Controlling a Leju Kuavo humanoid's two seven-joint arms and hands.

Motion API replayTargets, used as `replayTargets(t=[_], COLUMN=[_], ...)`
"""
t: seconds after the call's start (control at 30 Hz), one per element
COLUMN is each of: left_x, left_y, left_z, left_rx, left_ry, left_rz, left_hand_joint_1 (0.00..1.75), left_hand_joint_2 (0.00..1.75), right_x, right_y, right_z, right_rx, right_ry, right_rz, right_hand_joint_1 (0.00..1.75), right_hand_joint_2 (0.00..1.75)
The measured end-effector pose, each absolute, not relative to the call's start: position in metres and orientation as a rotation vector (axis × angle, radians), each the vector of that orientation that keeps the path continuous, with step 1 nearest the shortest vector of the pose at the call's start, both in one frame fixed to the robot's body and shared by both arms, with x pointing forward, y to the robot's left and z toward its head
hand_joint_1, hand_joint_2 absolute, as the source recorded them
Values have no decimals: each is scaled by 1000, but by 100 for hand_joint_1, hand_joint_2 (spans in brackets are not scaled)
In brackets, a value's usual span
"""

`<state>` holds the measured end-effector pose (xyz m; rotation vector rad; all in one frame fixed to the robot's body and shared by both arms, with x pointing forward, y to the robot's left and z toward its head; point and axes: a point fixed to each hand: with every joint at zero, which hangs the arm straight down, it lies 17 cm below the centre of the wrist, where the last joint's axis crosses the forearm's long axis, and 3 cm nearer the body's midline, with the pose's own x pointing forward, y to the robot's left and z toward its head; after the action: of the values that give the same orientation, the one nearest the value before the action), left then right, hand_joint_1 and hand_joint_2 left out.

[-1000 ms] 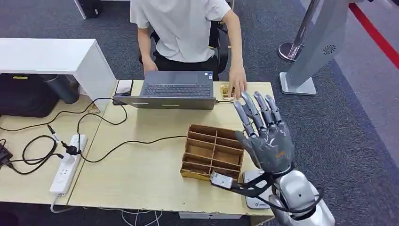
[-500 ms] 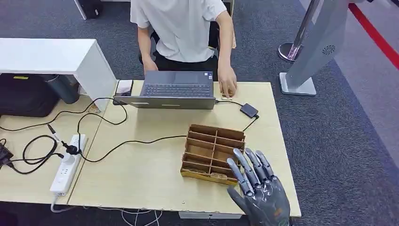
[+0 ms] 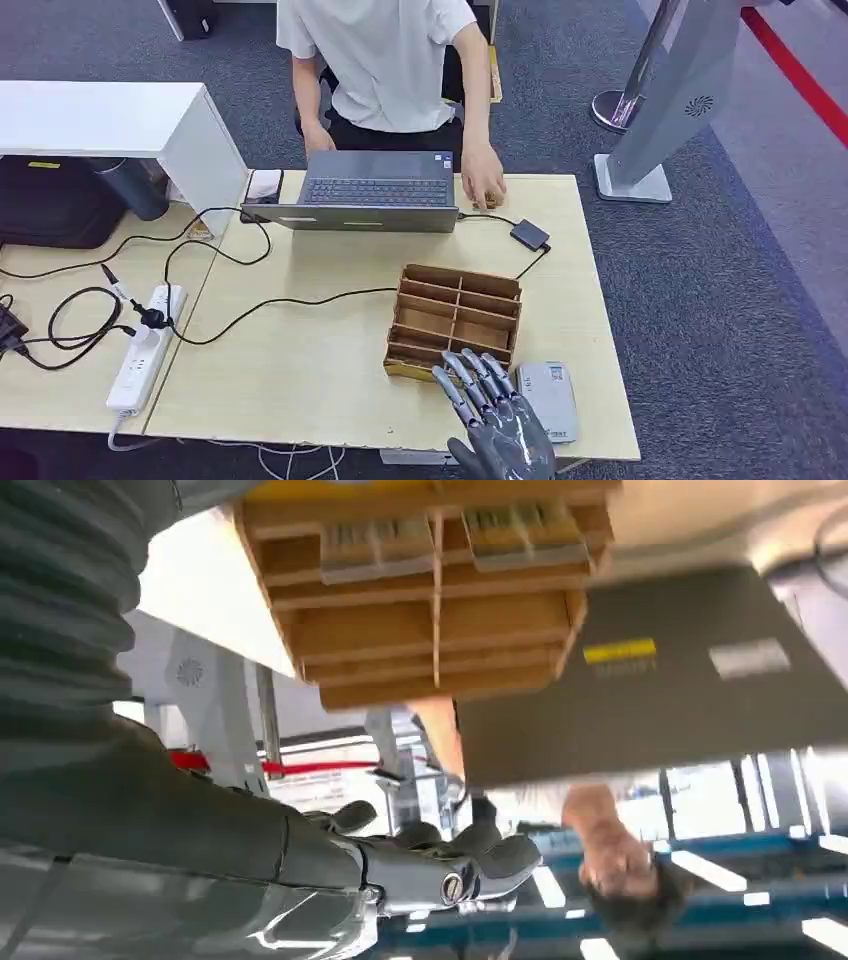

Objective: Pass the card to the sensor for recognition and then transmit it.

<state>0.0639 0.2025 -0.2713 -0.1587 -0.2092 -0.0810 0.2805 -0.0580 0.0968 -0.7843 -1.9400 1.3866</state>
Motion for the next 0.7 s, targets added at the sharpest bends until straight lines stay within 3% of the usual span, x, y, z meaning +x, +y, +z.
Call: replayTargets(t=[0.7], left_x=[63], left_y=[202], left_z=[-271], left_rx=[-160], left_ry=[-208], left_rz=[-102], left_hand_joint_1=[0], left_hand_joint_2=[175], right_x=[300], right_y=[-60], right_z=[52], right_rx=[-771], right_ry=[-1784], right_rz=[1416], right_hand_joint_1=[0], right_hand_joint_2=[175])
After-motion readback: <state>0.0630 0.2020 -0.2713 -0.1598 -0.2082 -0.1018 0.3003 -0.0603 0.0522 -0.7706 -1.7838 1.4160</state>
